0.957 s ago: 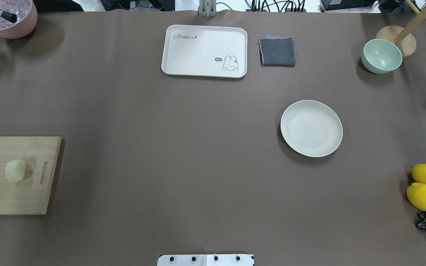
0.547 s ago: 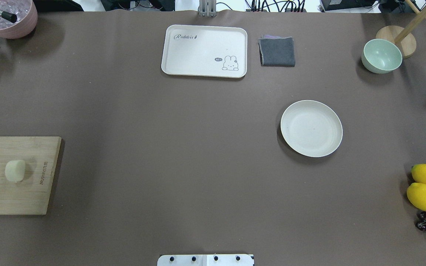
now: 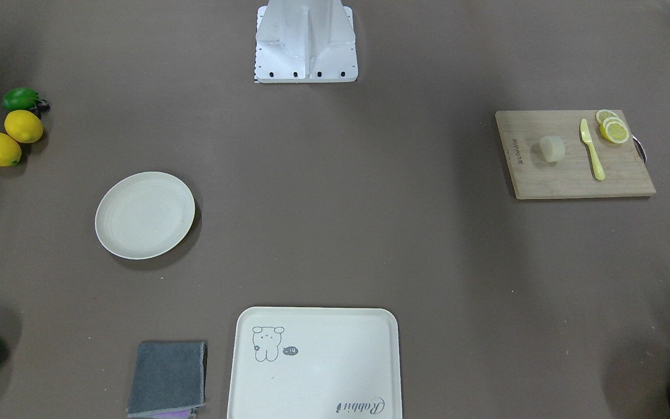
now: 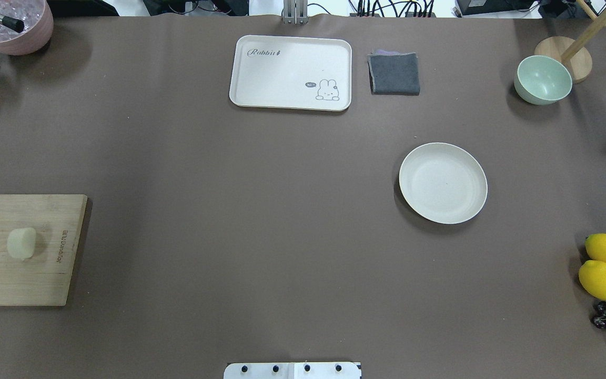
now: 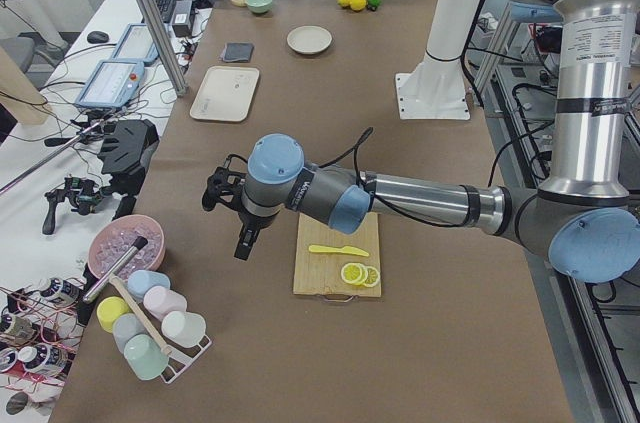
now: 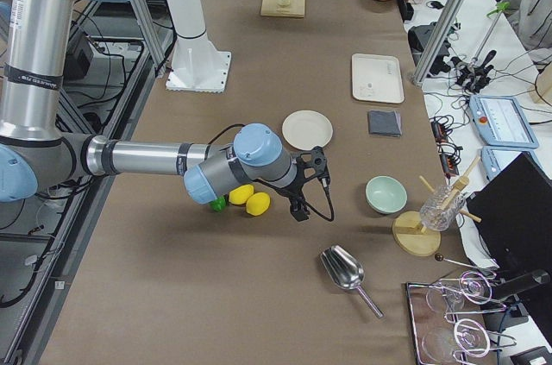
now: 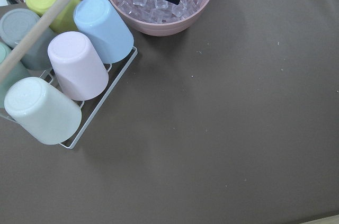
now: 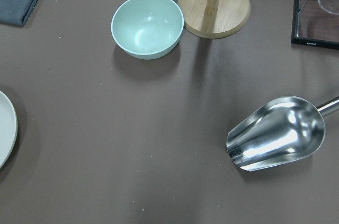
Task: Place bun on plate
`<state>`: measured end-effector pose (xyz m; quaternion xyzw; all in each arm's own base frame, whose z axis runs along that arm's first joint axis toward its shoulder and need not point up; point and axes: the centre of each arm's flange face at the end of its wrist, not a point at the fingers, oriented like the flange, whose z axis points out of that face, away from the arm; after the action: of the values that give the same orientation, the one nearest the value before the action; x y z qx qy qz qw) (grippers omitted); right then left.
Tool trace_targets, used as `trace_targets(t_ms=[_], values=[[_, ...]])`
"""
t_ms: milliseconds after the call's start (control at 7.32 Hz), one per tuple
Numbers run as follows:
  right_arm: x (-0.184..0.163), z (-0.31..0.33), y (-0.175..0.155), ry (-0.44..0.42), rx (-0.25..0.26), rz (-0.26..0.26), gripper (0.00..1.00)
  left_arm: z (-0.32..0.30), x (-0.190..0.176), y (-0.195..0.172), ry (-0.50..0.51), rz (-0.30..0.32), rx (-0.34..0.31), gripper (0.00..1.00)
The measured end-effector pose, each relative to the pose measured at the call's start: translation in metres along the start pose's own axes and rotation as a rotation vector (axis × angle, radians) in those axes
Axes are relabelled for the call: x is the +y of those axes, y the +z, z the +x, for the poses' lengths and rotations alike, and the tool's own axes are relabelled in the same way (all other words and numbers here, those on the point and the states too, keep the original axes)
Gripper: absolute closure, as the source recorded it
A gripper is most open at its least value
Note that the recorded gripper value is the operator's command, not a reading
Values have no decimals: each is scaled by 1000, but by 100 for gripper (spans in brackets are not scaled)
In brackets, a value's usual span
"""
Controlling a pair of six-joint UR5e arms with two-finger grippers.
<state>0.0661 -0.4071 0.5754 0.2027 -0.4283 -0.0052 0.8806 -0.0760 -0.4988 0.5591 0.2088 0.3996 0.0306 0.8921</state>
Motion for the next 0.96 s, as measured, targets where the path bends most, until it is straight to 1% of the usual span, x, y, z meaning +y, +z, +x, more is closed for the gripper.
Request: trace_targets(t_ms=[137,273,410,547,683,820,957], values=[[-7,-16,11,61,-23,-12,0,3,0,3,20,10,6,2],[-18,-42,32,112,-49,-43,0,9,0,9,39,9,16,2],[-27,-76,60,152,-62,-80,0,19,-1,20,61,-5,29,2],[-30,-107,88,175,-53,-101,0,29,0,31,80,-23,42,2],[-28,-140,117,191,-37,-103,0,36,0,38,92,-35,50,2],[-21,-176,147,210,-26,-94,0,39,1,41,96,-41,53,2],[-8,-217,179,229,-19,-71,1,40,1,42,98,-43,55,2]])
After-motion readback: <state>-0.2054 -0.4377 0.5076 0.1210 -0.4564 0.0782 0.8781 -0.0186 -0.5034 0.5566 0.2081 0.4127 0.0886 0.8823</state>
